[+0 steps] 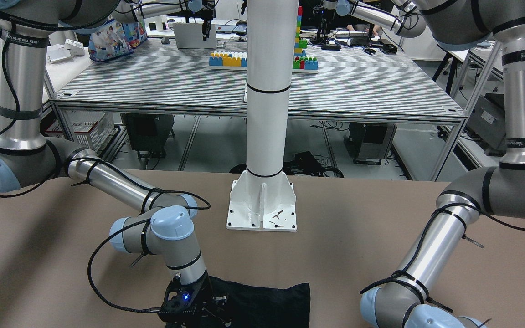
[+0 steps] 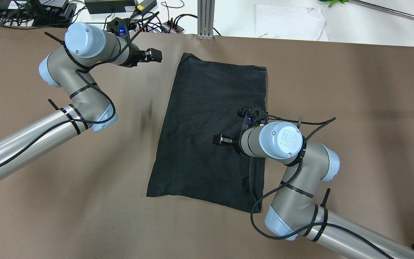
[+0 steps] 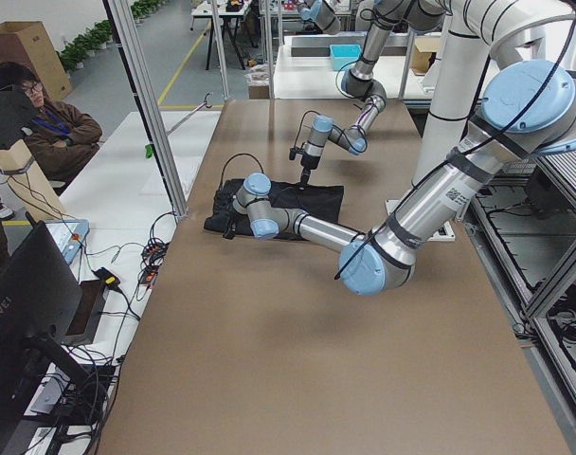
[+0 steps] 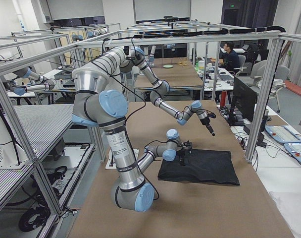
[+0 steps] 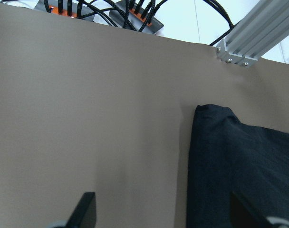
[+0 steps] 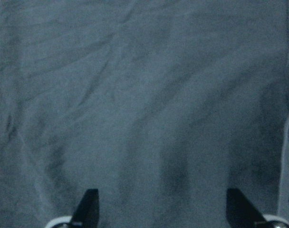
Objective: Fold clothes
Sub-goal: 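Slide the right gripper to the shirt's near corner and grasp it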
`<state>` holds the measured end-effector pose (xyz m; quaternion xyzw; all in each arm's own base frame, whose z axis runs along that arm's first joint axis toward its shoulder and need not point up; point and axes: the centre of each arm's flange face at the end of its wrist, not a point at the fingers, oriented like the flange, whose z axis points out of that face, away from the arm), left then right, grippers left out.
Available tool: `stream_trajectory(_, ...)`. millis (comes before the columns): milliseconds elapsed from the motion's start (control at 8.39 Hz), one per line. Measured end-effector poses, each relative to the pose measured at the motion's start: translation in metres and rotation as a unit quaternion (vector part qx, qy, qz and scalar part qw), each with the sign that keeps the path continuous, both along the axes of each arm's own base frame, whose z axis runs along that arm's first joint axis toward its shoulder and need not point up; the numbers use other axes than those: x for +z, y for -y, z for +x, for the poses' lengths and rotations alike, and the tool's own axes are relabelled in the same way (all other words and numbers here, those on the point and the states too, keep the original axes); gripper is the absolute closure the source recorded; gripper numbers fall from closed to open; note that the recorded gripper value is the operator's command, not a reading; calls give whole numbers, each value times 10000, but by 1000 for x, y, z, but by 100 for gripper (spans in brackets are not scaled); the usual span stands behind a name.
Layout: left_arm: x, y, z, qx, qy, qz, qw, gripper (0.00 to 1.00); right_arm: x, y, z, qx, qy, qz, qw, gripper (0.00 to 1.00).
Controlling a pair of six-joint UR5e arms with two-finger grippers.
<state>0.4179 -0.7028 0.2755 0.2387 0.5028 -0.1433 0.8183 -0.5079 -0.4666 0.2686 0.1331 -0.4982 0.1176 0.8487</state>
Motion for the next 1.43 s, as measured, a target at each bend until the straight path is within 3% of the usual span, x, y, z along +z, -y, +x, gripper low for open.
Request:
stream_trajectory(477,0,0,0,-7,2,-3,10000,0,43,4,-9,-63,-52,-120,9999,6)
stream_trajectory(954,0,0,1,-8,3,1,10000,0,85,-24,31,-165,-144,-260,9994,6)
stream_trajectory(1192,0,0,1,-8,2,2,10000,0,78,-32,45,-176,-39,-241,9995,6)
stream_trajectory(1431,0,-1,2,-3,1,3,10000,0,66,-39,52,-57,241,-525,9983,6)
